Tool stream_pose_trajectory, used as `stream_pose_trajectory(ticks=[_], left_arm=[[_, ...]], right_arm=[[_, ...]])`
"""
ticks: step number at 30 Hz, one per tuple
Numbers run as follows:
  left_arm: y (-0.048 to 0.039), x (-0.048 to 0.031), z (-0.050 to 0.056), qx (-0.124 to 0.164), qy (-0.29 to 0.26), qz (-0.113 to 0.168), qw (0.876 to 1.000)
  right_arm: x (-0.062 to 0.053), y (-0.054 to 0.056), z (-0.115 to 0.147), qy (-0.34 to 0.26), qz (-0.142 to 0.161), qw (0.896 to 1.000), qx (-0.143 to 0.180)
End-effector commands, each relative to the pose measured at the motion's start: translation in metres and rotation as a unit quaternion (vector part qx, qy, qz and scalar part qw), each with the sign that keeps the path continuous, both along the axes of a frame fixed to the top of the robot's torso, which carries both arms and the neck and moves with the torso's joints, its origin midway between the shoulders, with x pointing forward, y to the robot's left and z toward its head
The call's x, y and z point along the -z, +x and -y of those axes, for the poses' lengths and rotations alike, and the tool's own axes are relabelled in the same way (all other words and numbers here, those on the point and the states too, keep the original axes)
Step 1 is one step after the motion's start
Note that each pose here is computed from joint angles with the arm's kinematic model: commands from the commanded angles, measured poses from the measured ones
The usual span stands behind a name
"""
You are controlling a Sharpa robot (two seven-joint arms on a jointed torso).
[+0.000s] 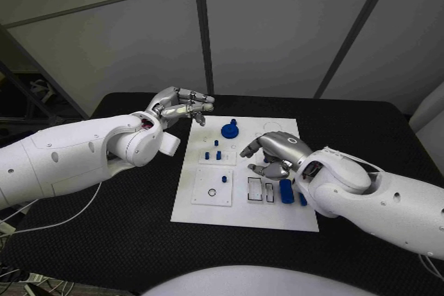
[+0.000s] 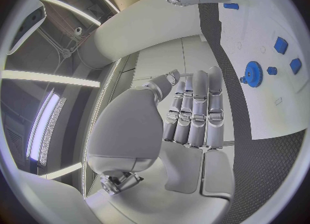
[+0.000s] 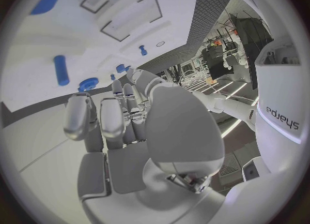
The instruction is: Assemble the parts on the task board
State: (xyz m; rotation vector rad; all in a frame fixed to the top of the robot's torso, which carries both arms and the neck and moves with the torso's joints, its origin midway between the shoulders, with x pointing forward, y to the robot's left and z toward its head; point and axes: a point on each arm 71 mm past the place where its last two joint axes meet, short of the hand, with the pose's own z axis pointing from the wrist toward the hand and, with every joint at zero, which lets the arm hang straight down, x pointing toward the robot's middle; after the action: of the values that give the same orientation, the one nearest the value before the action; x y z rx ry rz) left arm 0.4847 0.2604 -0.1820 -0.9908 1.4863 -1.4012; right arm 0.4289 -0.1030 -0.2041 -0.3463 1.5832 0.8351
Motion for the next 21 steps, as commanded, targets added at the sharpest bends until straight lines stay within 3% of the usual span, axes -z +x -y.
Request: stream_pose_trajectory(ticks=[1, 8, 21], left_arm=[[-0.0002, -0.0014, 0.001, 0.006, -0.004, 0.002, 1.000], [0.0000, -0.0013, 0.002, 0.007, -0.005, 0.002, 1.000], [-0.0004, -0.0014, 0.003, 0.008, -0.005, 0.002, 1.000]], right_arm=[[0.001, 0.006, 0.014, -0.030, -0.029, 0.999, 0.014], [-0.001, 0.018, 0.035, -0.065, -0.017, 0.997, 0.038], [0.006, 0.031, 0.038, -0.101, -0.026, 0.993, 0.051]])
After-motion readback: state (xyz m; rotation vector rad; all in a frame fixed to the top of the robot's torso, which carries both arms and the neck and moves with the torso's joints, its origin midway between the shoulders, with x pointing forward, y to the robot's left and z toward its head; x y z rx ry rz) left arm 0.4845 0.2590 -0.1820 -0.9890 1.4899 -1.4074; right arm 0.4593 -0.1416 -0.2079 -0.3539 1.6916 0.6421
